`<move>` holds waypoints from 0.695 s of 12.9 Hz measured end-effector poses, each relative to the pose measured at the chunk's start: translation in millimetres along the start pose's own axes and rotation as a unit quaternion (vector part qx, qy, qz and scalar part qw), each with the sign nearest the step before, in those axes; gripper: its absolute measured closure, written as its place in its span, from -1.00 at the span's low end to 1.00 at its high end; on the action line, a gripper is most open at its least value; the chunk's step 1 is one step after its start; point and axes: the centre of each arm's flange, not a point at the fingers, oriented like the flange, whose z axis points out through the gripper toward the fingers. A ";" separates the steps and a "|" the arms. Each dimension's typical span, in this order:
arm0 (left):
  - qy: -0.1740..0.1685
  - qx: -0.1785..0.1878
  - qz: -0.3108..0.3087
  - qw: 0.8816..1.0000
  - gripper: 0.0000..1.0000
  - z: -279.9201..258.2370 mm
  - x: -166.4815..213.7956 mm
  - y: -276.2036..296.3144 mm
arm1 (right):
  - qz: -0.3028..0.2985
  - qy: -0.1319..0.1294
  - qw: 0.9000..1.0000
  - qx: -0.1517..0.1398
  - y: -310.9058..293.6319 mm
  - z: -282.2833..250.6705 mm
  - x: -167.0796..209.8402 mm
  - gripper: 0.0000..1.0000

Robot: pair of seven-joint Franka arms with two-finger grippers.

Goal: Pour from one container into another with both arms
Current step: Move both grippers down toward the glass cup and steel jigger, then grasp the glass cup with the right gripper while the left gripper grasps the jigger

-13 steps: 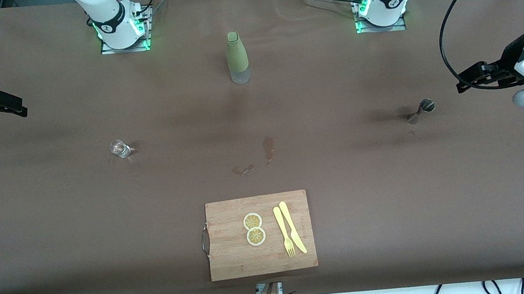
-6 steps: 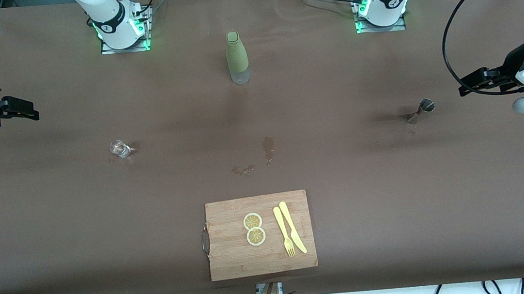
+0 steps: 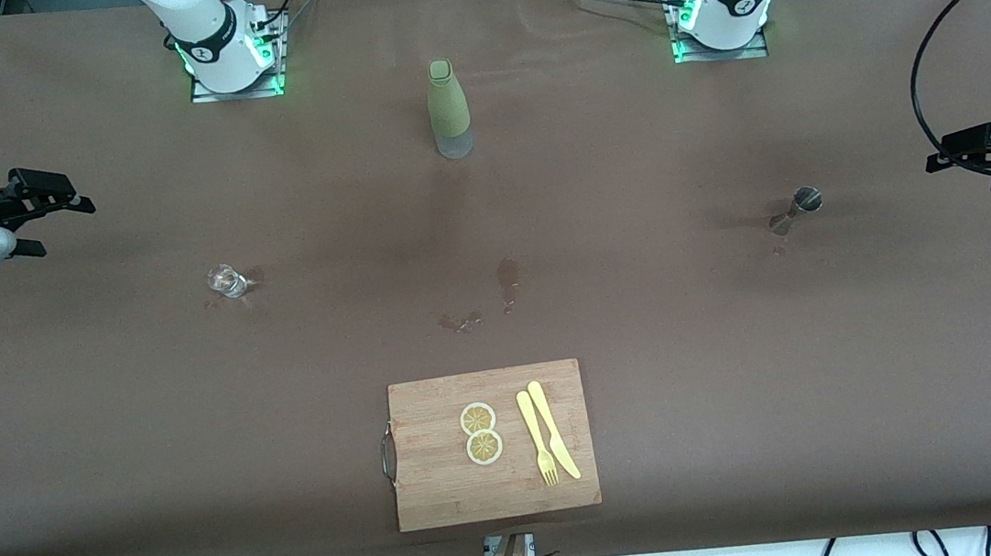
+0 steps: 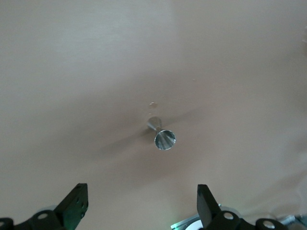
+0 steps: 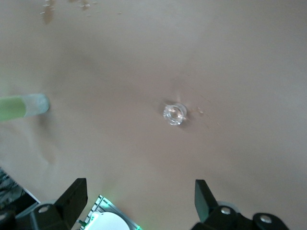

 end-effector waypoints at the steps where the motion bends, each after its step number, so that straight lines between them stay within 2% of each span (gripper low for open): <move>1: 0.011 -0.032 0.031 0.999 -1.00 12.5 -4.3 -18.1 | -0.025 0.013 0.999 0.027 15.4 10.4 -10.1 -0.99; 3: 0.047 -0.088 0.103 0.990 -1.00 35.3 -16.4 -51.5 | -0.067 0.050 0.994 0.071 51.7 35.9 -39.0 -0.99; 5: 0.096 -0.134 0.181 0.970 -1.00 62.5 -34.7 -85.1 | -0.122 0.092 0.984 0.095 81.2 59.7 -67.1 -0.99; 7: 0.161 -0.178 0.243 0.940 -1.00 104.3 -64.1 -123.8 | -0.179 0.149 0.965 0.119 100.0 85.6 -88.9 -0.99; 9: 0.239 -0.201 0.300 0.901 -1.00 150.6 -94.4 -158.4 | -0.237 0.217 0.938 0.128 126.1 128.5 -106.0 -0.99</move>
